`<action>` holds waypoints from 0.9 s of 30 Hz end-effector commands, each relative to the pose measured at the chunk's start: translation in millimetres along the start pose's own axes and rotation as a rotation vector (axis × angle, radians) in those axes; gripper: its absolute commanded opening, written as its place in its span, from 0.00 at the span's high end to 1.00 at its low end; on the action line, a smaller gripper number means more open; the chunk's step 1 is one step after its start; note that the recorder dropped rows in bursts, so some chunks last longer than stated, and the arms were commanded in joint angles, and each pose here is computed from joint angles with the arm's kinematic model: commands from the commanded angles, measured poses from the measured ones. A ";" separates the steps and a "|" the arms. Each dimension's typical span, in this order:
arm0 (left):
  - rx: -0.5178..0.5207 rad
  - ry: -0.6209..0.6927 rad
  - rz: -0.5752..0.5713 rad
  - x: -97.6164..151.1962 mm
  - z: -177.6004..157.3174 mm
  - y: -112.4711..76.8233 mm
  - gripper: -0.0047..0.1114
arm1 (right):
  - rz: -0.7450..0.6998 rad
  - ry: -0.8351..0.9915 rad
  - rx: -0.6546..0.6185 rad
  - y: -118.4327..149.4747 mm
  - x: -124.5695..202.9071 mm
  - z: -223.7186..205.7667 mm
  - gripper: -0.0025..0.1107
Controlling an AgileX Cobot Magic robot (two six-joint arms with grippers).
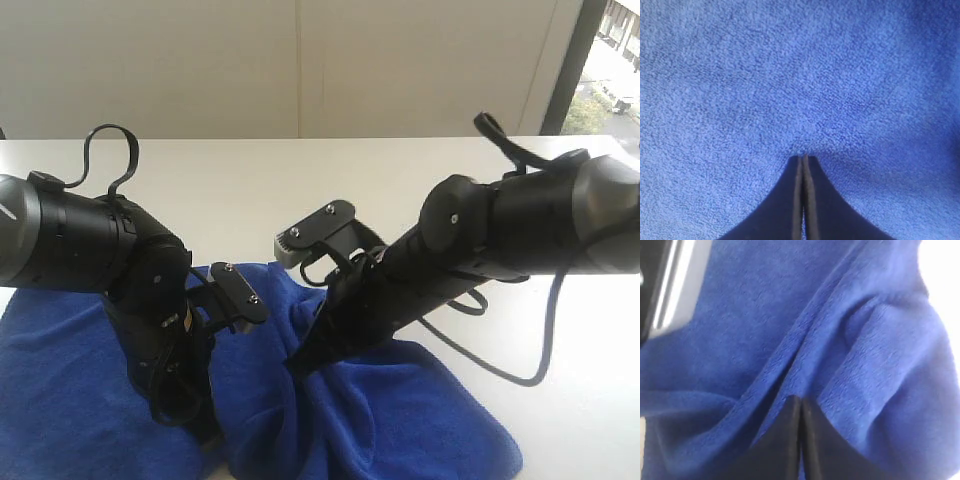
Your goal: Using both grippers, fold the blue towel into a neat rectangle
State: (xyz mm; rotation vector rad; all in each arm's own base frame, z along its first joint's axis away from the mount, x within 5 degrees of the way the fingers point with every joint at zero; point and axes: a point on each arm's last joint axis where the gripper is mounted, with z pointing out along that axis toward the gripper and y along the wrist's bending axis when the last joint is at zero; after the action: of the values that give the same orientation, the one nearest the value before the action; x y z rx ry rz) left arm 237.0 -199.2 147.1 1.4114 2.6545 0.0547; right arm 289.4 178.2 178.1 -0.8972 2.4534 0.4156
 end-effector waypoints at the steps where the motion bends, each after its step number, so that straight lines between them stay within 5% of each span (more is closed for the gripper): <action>1: 0.017 0.033 -0.006 2.9 7.4 -2.9 0.96 | 0.037 -0.129 0.093 -19.5 -11.2 -24.2 0.85; 6: 0.018 0.033 -0.007 2.9 7.4 -3.0 0.96 | 0.172 -0.093 0.138 -53.9 1.3 -17.3 0.50; 16: 0.018 0.033 -0.007 2.9 7.4 -3.0 0.96 | 0.274 0.070 0.088 -70.0 30.2 25.7 0.48; 20: 0.017 0.031 -0.007 2.7 7.4 -3.0 0.96 | 0.268 0.051 0.074 -68.9 28.4 25.9 0.60; 25: 0.017 0.031 -0.007 2.7 7.4 -3.0 0.96 | 0.260 0.026 0.107 -74.8 26.9 22.9 0.96; 27: 0.017 0.031 -0.007 2.7 7.4 -3.0 0.96 | 0.241 0.020 0.127 -81.0 27.1 15.0 0.98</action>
State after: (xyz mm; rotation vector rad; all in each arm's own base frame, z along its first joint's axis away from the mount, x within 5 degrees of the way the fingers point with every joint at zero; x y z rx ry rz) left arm 236.9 -199.2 147.1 1.4099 2.6557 0.0529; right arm 327.3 122.5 133.3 -0.5457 2.6177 0.3777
